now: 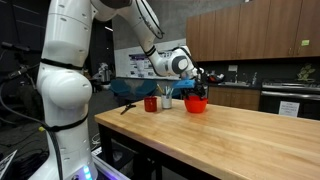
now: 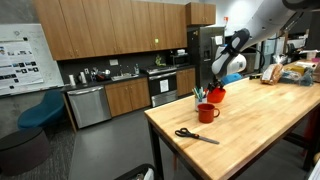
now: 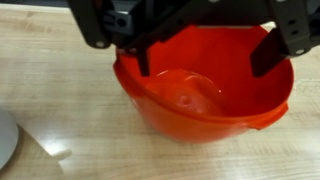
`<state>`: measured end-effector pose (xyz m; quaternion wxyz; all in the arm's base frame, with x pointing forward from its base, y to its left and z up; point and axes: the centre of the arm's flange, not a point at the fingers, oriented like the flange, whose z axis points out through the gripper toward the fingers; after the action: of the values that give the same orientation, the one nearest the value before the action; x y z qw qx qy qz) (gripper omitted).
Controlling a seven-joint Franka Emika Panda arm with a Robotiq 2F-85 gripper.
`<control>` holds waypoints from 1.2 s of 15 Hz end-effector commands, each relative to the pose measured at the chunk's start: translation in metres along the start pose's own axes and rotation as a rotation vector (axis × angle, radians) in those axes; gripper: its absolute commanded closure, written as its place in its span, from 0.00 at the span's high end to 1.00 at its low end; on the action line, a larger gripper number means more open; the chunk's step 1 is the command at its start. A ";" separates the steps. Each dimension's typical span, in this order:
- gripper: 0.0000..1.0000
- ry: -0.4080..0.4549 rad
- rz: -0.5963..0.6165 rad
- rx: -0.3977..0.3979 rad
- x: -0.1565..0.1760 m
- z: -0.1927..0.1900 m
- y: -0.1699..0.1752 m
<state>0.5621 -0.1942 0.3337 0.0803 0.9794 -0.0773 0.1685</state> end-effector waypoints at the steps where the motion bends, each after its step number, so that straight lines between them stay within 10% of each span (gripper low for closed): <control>1: 1.00 -0.047 0.027 0.002 -0.007 -0.002 0.011; 18: 1.00 -0.270 -0.024 0.107 -0.134 -0.059 0.007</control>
<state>0.4475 -0.1879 0.3331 0.0328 0.9953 -0.0819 0.0399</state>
